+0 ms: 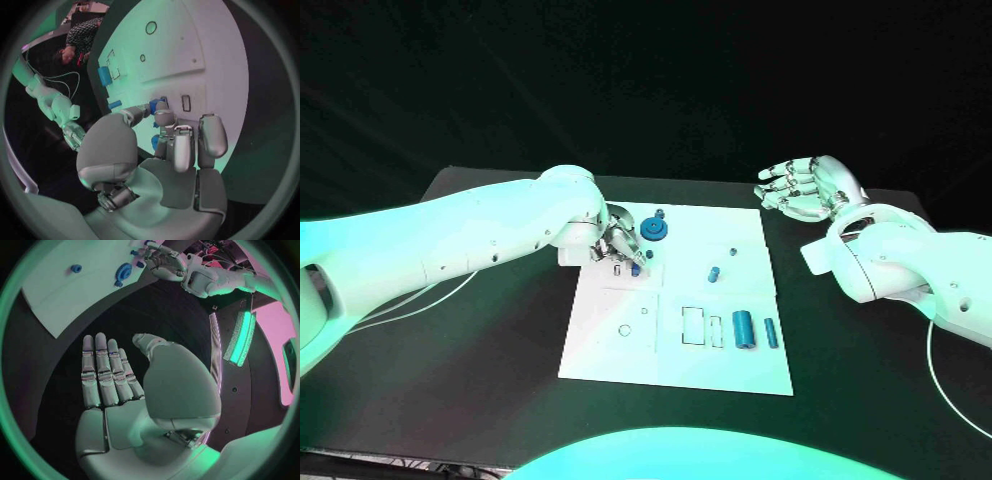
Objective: Assemble the parts on the task board
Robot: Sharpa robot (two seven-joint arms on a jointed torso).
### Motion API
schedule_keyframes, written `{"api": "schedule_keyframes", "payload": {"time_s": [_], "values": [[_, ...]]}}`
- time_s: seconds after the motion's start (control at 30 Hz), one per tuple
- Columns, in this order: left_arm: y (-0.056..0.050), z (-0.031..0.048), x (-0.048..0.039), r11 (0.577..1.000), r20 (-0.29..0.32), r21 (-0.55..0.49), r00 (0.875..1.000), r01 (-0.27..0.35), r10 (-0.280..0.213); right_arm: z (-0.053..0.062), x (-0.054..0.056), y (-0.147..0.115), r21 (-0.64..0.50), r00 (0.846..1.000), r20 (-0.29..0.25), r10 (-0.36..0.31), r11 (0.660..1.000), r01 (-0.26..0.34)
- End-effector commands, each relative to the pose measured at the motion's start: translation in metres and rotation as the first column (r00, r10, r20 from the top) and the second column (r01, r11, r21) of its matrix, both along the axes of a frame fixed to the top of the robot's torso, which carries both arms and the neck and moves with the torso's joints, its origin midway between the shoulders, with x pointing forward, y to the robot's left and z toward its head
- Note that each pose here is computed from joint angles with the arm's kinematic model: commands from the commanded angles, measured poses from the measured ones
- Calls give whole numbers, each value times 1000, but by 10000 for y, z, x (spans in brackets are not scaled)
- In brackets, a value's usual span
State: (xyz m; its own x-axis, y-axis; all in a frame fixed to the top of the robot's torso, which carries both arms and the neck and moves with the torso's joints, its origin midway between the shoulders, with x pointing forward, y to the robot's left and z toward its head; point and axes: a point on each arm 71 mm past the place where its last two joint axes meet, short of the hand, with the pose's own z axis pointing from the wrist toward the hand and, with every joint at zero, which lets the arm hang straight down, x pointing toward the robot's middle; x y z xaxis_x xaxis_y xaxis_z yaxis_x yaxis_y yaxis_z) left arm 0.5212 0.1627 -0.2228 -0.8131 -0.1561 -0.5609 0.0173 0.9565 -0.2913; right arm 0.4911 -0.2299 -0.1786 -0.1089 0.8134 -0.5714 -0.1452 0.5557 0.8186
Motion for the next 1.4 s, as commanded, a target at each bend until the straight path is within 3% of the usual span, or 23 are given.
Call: {"api": "schedule_keyframes", "payload": {"time_s": [0.03,1.4], "values": [[19,-84,-31,1000,-17,28,1000,9,-8,4,-7,17,-4,1000,6,19,1000,-19],[47,-93,-75,999,-30,41,999,28,-27,3,-5,17,-5,1000,6,19,1000,-19]]}}
